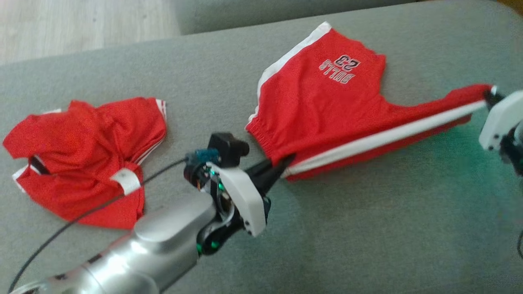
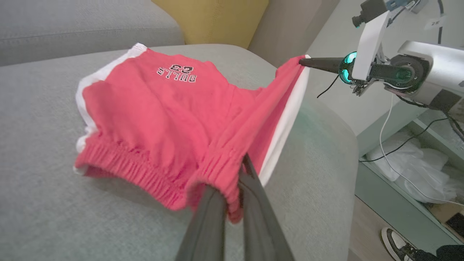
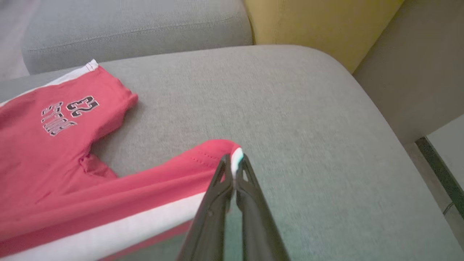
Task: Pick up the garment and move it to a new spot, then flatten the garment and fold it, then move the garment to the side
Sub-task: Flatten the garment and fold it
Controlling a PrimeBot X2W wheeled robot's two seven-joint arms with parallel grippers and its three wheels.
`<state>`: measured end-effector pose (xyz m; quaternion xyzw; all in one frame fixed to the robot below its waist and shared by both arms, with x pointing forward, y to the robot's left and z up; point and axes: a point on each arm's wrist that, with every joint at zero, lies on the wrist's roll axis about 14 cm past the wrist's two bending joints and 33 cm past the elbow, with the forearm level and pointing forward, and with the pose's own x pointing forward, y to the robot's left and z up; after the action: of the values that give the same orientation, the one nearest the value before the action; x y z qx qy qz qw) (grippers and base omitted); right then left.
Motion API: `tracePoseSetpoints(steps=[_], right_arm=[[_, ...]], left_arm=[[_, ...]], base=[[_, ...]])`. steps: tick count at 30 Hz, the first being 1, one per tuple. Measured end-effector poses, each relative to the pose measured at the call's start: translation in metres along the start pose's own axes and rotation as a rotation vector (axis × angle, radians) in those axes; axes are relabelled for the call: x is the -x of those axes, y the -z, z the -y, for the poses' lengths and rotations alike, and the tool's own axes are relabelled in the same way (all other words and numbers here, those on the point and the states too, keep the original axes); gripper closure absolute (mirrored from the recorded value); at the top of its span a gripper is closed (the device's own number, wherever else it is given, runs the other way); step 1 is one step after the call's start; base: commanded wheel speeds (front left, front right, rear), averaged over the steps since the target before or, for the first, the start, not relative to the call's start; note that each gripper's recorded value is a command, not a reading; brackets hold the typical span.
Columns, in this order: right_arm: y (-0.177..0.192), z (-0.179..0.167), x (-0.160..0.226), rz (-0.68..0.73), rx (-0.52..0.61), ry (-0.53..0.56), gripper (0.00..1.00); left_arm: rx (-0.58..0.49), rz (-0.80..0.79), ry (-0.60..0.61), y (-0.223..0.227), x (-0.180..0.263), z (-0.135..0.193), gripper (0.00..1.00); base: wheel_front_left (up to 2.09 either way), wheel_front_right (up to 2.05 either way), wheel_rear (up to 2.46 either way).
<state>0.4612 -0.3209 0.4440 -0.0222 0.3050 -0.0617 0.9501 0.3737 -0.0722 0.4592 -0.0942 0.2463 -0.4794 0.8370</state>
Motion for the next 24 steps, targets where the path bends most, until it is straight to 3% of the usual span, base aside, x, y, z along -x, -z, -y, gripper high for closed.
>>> tracePoseSetpoints(steps=[14,24], right_arm=[[-0.085,-0.064,-0.066,0.086,0.073,-0.058,1.00],[-0.093,-0.126,-0.124,0.092,0.183,-0.120,1.00]], left_arm=[[0.053,0.092,-0.123,-0.036,-0.004,-0.070,1.00],[0.109,0.079,-0.193,-0.026,-0.011,-0.115,1.00]], base=[[0.00,0.00,0.00],[0.00,0.00,0.00]])
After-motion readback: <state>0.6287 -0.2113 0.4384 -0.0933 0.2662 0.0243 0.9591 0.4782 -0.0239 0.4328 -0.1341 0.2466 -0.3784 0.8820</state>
